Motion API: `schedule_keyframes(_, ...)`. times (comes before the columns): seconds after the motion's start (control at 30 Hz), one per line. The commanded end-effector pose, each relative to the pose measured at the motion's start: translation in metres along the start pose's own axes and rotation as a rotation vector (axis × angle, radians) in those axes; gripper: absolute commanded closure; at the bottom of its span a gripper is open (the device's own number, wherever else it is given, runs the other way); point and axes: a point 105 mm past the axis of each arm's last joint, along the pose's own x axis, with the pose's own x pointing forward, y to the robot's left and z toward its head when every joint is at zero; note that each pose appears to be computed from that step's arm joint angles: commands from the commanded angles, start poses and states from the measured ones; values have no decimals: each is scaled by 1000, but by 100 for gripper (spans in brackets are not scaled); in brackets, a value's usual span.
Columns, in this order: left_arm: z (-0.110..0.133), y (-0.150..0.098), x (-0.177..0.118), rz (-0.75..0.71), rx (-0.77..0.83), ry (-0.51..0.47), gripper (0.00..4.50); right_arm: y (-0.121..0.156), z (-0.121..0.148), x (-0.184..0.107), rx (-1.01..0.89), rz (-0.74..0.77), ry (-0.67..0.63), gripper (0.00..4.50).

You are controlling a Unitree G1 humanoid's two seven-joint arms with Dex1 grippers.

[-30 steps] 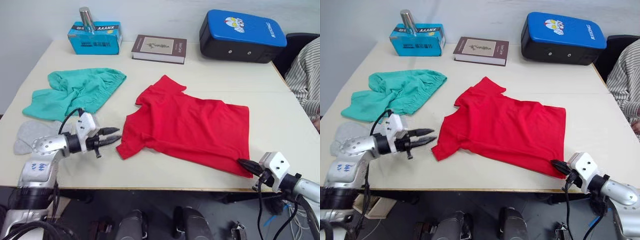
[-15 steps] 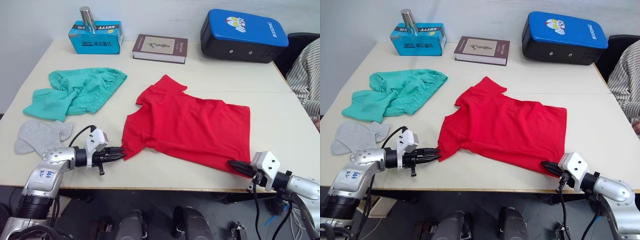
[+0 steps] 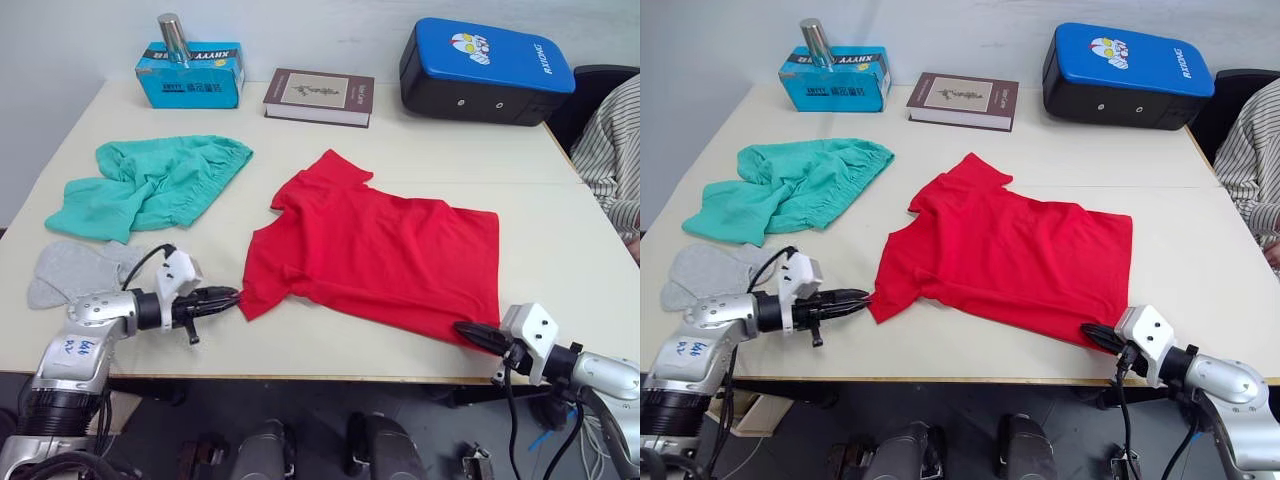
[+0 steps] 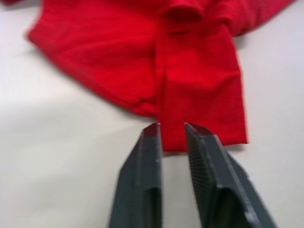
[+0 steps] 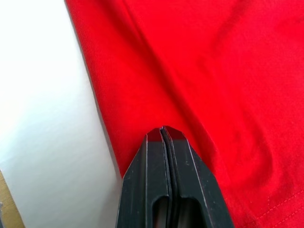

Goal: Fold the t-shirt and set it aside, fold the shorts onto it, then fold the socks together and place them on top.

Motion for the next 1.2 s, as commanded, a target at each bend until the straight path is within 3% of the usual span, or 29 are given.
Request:
schedule_keyframes(0.03, 4, 0, 0, 3, 12, -1, 234, 2, 7, 1, -14, 6, -26, 450)
schedule_keyframes(0.07, 2, -2, 2, -9, 6, 11, 208, 2, 8, 2, -14, 7, -27, 450)
schedule_keyframes(0.37, -8, -18, 17, -102, -37, 40, 208, 2, 10, 4, -20, 10, -29, 450)
schedule_keyframes(0.47, -10, -20, 20, -114, -35, 51, 264, 1, 11, 4, -19, 8, -31, 450)
schedule_keyframes(0.67, -10, -18, 19, -111, -27, 54, 447, 2, 10, 4, -16, 4, -31, 450)
schedule_keyframes(0.87, -2, -12, 10, -100, 6, 38, 447, 2, 10, 5, -11, 3, -31, 450)
schedule_keyframes(1.2, 62, 23, -2, -160, 281, 47, 447, 0, 9, 5, -12, 0, -25, 450)
